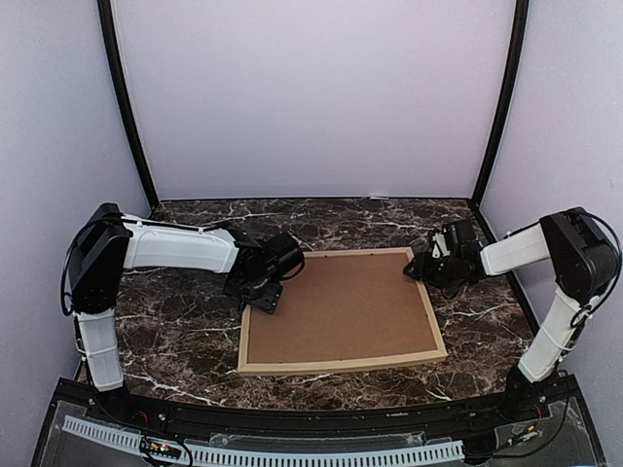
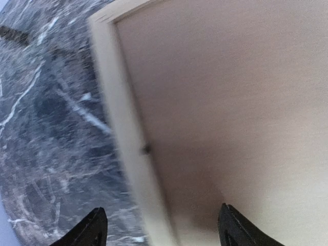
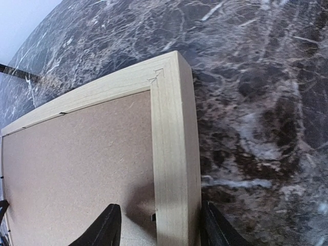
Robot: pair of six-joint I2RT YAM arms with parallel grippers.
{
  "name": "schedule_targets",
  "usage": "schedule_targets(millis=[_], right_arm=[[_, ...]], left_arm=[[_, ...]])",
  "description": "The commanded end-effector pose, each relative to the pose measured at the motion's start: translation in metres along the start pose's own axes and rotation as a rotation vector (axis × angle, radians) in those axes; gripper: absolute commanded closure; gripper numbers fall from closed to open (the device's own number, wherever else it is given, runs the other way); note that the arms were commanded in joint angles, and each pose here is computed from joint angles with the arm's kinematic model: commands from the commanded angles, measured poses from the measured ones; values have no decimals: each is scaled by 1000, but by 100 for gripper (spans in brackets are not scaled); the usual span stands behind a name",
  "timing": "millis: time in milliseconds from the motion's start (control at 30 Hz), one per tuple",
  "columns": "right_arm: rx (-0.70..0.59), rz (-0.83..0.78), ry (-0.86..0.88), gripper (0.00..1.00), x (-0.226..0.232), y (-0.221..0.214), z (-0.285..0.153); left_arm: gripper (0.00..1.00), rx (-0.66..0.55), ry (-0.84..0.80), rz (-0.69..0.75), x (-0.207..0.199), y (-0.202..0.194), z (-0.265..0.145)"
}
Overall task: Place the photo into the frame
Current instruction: Press the fastener onto the backboard.
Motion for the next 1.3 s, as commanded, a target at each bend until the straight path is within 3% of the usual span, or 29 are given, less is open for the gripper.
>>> schedule_targets(millis=[0,467,900,1267], right_arm=[[363,18,235,48,45,-84,13],[338,-4,221,48,46,-72,9],[301,-86,91,46,42,-55,-10],[252,-129,32,47,44,-32,-7]], left_arm=[[21,124,-141,92,-60,-41,23],[12,-71,-181,37,-33,-3,-37],[11,-67,-400,-211,56,8,-30],[15,30,-548,-360,87,-10,2]])
Point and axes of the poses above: each gripper's point midway between its finger pads, its own z axis out along the fingers, its own x axis along the line the jaws close on, y = z × x, the point moved 5 cm from there along -z, back along the fingers, and after that the axes turned 5 degrees about -z, right-handed, at the moved point
